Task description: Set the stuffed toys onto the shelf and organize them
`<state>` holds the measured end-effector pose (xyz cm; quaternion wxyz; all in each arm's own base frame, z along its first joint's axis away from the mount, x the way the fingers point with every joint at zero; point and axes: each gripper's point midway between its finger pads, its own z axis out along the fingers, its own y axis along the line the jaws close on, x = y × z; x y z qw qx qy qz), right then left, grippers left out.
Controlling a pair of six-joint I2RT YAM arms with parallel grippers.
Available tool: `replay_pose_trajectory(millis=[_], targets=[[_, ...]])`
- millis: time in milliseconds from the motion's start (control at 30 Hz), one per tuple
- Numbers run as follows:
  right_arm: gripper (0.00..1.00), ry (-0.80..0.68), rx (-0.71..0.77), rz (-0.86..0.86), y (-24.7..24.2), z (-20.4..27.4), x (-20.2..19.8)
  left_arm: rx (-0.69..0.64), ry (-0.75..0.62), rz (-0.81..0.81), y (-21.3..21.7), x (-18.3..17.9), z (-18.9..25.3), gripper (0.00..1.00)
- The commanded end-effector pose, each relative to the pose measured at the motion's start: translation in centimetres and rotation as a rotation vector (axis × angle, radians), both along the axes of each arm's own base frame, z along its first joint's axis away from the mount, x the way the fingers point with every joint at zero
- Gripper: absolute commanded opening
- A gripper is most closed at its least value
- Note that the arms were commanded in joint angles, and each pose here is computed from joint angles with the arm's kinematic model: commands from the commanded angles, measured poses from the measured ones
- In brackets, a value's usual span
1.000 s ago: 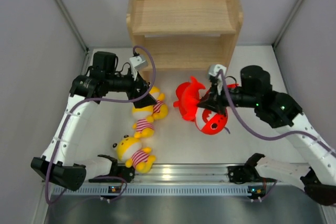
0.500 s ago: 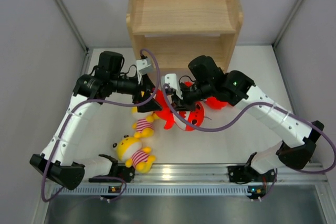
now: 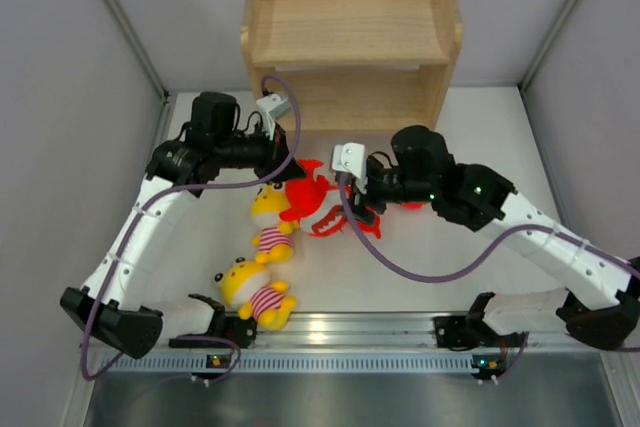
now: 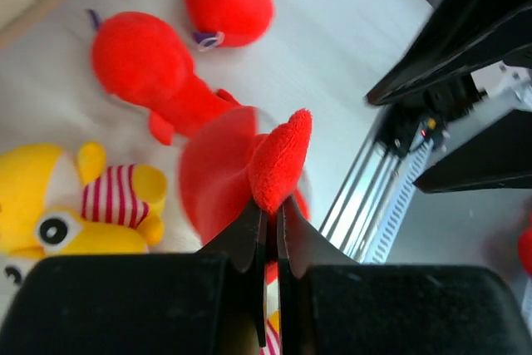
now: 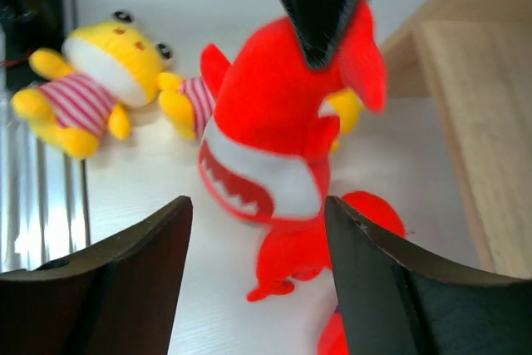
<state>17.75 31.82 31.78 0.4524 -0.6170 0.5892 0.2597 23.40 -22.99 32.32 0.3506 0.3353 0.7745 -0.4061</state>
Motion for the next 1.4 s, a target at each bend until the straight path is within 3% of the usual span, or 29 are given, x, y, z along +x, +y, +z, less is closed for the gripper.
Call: replay_pose_trajectory(millis=[0,67,167,300,433,500,533,667,900,1133,1367], targets=[[0.66,-0.156,0.332,-0.306,-2.9,8.2,2.8,-0.139,-0.140,0.285,1.1,3.2,6.5,0.00],[0.66,-0.120,0.404,-0.370,-3.5,8.1,3.0,-0.158,-0.117,0.346,1.3,4.1,7.1,0.00],[0.68,-0.068,0.446,-0.424,-4.1,7.6,2.9,-0.205,-0.079,0.300,0.3,3.6,8.3,0.00],[0.70,0.014,0.490,-0.491,-3.6,8.1,3.4,-0.300,-0.128,0.252,-0.3,2.7,13.7,0.00],[0.73,-0.010,0.587,-0.549,-3.0,11.8,3.7,-0.360,-0.184,0.326,0.4,3.3,17.8,0.00],[0.73,-0.110,0.627,-0.679,-3.9,13.6,4.8,-0.376,-0.194,0.376,0.8,4.1,18.7,0.00],[0.75,-0.127,0.643,-0.658,-3.0,14.5,3.3,-0.383,-0.173,0.400,0.9,4.6,18.7,0.00],[0.77,-0.332,0.599,-0.810,-3.1,16.5,2.5,-0.395,-0.128,0.448,0.9,5.9,18.4,0.00],[0.84,-0.551,0.398,-0.865,3.1,16.7,2.8,-0.419,-0.082,0.441,0.3,6.3,18.5,0.00],[0.85,-0.602,0.343,-0.926,3.0,16.4,5.9,-0.450,-0.094,0.420,0.4,5.3,19.8,0.00],[0.85,-0.652,0.279,-1.056,1.8,15.3,9.4,-0.461,-0.018,0.365,-0.2,3.9,18.9,0.00]])
